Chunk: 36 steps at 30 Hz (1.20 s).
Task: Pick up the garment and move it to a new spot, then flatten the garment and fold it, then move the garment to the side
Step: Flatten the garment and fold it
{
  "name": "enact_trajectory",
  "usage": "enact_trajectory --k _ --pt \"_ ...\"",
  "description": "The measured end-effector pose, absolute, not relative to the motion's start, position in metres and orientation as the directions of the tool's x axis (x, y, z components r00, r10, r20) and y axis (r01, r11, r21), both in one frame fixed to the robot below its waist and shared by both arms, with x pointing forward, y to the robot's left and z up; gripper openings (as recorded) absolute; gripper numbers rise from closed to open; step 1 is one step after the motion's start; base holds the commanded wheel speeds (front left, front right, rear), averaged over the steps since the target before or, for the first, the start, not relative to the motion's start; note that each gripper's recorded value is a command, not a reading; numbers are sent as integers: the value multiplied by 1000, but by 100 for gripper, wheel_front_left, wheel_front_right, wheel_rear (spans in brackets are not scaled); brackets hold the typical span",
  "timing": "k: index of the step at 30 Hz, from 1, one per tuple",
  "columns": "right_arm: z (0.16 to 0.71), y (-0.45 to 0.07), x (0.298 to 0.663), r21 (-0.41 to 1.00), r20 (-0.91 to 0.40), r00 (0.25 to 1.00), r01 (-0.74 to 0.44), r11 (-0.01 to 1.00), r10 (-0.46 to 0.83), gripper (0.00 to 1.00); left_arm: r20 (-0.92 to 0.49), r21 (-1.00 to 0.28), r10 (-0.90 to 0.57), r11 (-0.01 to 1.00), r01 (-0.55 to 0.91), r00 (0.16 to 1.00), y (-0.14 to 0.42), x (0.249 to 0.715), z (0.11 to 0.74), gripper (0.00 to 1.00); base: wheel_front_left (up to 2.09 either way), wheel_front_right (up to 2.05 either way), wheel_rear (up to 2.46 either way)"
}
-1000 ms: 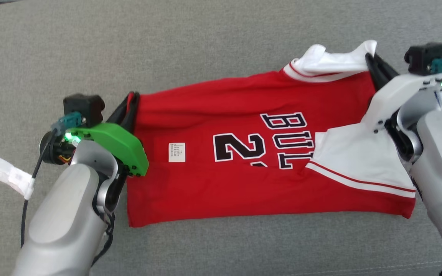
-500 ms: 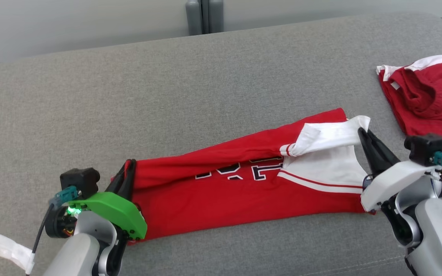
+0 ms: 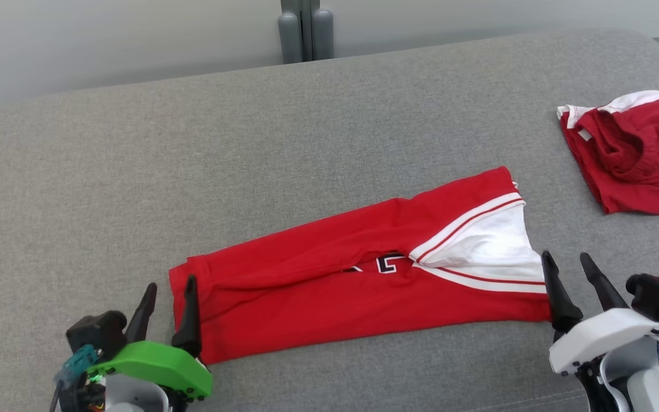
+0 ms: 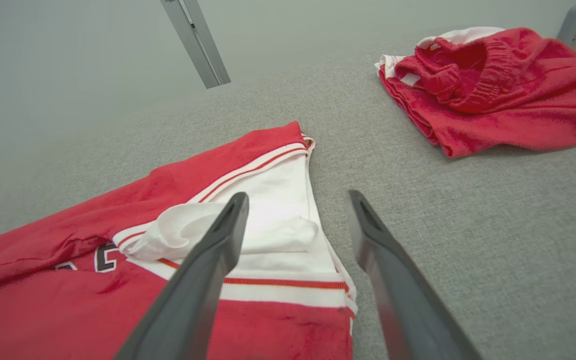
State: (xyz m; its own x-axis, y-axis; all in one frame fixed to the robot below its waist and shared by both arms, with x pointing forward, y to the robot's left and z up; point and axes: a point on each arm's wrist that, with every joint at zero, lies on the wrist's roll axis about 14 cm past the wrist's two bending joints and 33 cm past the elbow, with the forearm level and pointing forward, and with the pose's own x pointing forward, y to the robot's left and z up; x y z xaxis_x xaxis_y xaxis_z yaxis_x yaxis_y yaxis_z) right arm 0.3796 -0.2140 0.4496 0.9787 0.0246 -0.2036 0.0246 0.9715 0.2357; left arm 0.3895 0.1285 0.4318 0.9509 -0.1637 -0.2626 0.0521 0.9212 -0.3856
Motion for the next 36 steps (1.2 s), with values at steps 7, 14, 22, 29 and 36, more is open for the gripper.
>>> enact_trajectory --k 7,14,22,29,36 --pt "452 -242 358 210 -201 977 114 971 -71 100 -193 -369 -64 929 -12 979 152 380 449 100 0 0 0" --pt "462 -234 368 193 -197 979 85 977 -46 100 -155 -348 -32 937 -24 987 160 375 460 100 0 0 0" --pt "443 -216 397 122 -363 930 -18 992 61 100 -146 -344 8 937 -58 989 171 366 463 100 0 0 0" --pt "402 -207 405 107 -564 818 -61 992 111 100 -141 -334 75 935 -119 987 191 358 465 100 0 0 0" --pt "371 -201 406 95 -656 745 -81 992 124 100 -142 -326 142 928 -182 980 212 348 465 100 0 0 0"
